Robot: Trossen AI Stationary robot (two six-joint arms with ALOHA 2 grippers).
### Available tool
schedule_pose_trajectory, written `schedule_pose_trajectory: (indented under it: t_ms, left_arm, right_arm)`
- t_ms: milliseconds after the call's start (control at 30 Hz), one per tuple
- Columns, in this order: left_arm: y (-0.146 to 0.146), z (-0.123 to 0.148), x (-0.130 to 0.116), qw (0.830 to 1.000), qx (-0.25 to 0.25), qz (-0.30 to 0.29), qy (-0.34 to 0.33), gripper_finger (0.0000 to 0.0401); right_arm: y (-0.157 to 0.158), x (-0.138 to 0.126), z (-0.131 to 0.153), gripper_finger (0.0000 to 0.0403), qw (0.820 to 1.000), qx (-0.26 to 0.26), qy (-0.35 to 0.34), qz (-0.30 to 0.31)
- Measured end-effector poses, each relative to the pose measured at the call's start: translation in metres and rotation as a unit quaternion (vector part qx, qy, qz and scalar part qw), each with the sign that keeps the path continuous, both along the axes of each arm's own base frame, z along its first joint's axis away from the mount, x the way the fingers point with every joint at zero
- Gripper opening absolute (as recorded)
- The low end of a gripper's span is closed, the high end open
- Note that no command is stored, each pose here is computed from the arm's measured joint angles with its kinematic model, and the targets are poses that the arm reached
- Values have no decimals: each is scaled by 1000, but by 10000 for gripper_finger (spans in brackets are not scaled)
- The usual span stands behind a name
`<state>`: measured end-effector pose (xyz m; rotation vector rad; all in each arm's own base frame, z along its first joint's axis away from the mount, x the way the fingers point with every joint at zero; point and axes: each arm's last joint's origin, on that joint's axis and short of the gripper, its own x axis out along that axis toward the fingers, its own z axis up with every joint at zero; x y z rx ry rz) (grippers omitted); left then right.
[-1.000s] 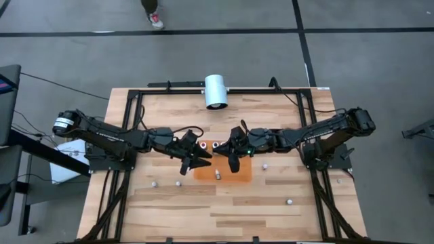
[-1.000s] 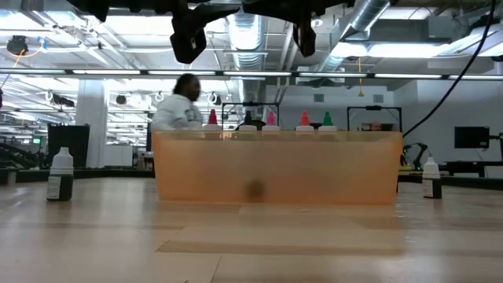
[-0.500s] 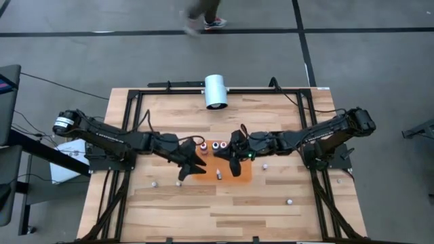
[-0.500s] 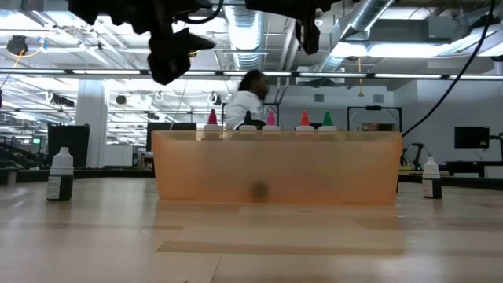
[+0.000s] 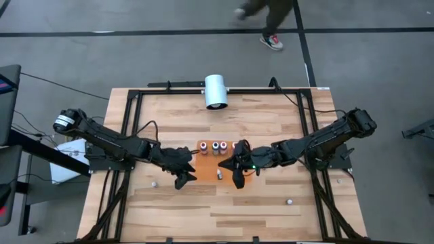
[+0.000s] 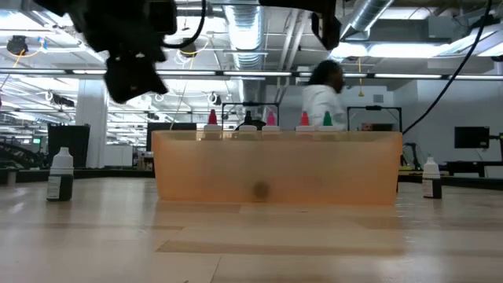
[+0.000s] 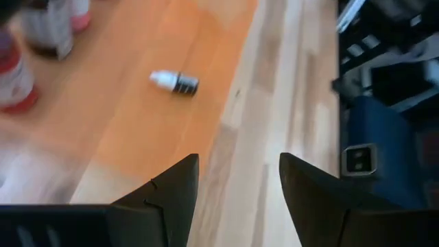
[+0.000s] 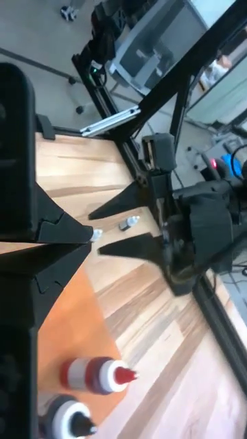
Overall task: Pick & Place food coloring
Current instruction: Put the small brown food coloring into the orange bin
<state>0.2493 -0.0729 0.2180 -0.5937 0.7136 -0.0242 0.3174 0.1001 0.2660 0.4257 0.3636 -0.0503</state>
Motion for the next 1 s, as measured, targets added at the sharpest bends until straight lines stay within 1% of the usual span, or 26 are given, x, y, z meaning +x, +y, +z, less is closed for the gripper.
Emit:
schedule_pose_trajectory:
  t_ms: [300,433,600,800,1000]
  left_arm:
    - [-21,-13,-20,996,40,28,79,195]
    - [-29,-16,-28,993,54,36,98,195]
    - [-36,-20,-38,989,71,39,126,195]
    - [-40,-25,-49,982,76,47,165,195]
    - [-44,-27,-56,978,91,53,179,195]
  right_arm:
    - [19,-13,-10,0,998,17,50,-34]
    - [25,-19,-15,0,995,29,74,-54]
    - [34,-25,-17,0,993,34,79,-76]
    - [39,-32,-22,0,989,40,93,-108]
    - [40,-39,-28,0,982,43,119,-138]
